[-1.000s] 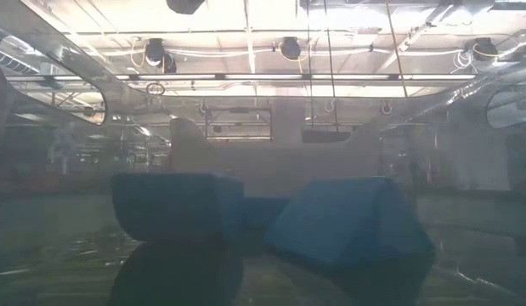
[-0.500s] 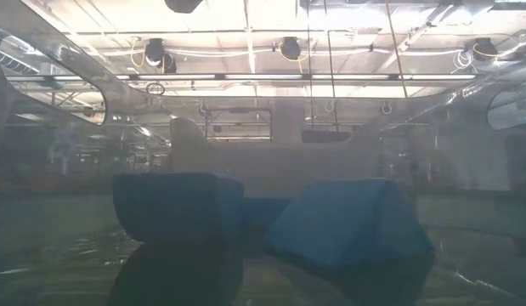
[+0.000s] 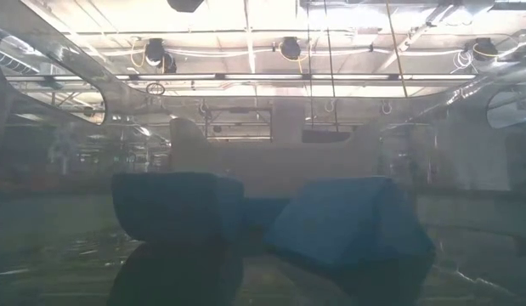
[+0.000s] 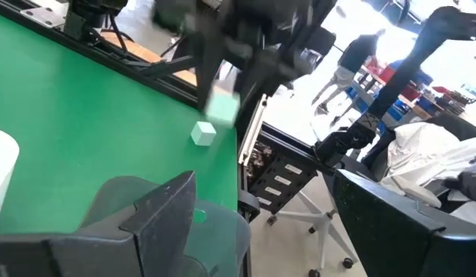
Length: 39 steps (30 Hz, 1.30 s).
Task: Sort & place blocks by color
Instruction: Put the left light blue block into the transparent bin
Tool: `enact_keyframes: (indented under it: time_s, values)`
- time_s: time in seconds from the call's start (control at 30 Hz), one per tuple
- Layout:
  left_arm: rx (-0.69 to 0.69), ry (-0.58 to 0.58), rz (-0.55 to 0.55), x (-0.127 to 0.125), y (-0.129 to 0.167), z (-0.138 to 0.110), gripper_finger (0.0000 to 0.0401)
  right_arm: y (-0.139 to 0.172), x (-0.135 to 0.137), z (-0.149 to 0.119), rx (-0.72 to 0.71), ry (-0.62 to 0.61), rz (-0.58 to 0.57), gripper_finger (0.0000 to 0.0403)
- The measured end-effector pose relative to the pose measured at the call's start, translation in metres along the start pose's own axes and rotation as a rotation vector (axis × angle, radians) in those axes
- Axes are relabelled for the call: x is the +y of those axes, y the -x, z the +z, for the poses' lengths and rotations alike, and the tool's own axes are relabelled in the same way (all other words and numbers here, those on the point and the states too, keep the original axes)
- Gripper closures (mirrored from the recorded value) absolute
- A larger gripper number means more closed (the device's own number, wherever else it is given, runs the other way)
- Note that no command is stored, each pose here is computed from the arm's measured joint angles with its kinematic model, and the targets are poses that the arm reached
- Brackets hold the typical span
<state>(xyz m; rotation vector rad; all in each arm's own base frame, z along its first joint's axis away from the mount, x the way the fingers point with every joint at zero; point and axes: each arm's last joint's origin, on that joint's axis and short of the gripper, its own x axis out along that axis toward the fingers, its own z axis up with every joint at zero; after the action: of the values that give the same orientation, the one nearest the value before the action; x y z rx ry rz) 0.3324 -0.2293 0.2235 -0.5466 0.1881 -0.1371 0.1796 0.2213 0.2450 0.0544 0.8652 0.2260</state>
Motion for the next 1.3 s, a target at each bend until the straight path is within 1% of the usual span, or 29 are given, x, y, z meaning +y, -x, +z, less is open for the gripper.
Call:
enact_keyframes:
  time_s: [0.13,0.23,0.3,0.43,0.53,0.63,0.7,0.83,0.93,1.0,1.13,1.2,1.3]
  values:
    - [-0.014,0.005,0.009,0.004,-0.002,0.004,0.0096,0.029,-0.019,0.022,-0.224,-0.061,-0.101,0.0290]
    - [-0.038,0.003,0.011,0.008,-0.005,0.009,0.0096,0.047,-0.029,0.037,-0.384,-0.082,-0.146,0.0290]
    - [-0.068,-0.025,0.009,0.009,-0.006,0.013,0.0096,0.056,-0.033,0.047,-0.475,-0.057,-0.172,0.0290]
    - [-0.184,-0.077,0.002,0.010,-0.008,0.027,0.0096,0.068,-0.037,0.065,-0.625,0.050,-0.237,0.0290]
    - [-0.289,-0.093,-0.016,0.010,-0.008,0.040,0.0096,0.073,-0.041,0.076,-0.693,0.129,-0.293,0.0290]
    - [-0.387,-0.073,-0.042,0.012,-0.007,0.053,0.0096,0.074,-0.050,0.085,-0.734,0.156,-0.356,0.0290]
    - [-0.450,-0.038,-0.056,0.014,-0.006,0.061,0.0096,0.074,-0.058,0.091,-0.753,0.140,-0.391,0.0290]
    - [-0.571,0.095,-0.060,0.024,-0.006,0.079,0.0096,0.072,-0.078,0.102,-0.773,0.084,-0.459,0.0290]
    - [-0.639,0.193,-0.048,0.034,-0.006,0.089,0.0096,0.071,-0.091,0.106,-0.771,0.059,-0.508,0.0290]
    - [-0.689,0.271,-0.021,0.042,-0.007,0.096,0.0096,0.070,-0.098,0.109,-0.766,0.060,-0.534,0.0290]
    - [-0.776,0.421,0.045,0.064,-0.010,0.110,0.0096,0.068,-0.108,0.113,-0.757,0.112,-0.495,0.0290]
    - [-0.803,0.471,0.049,0.074,-0.012,0.117,0.0096,0.067,-0.113,0.115,-0.755,0.120,-0.475,0.0290]
    - [-0.837,0.531,0.047,0.088,-0.013,0.125,0.0096,0.067,-0.121,0.117,-0.755,0.112,-0.478,0.0290]
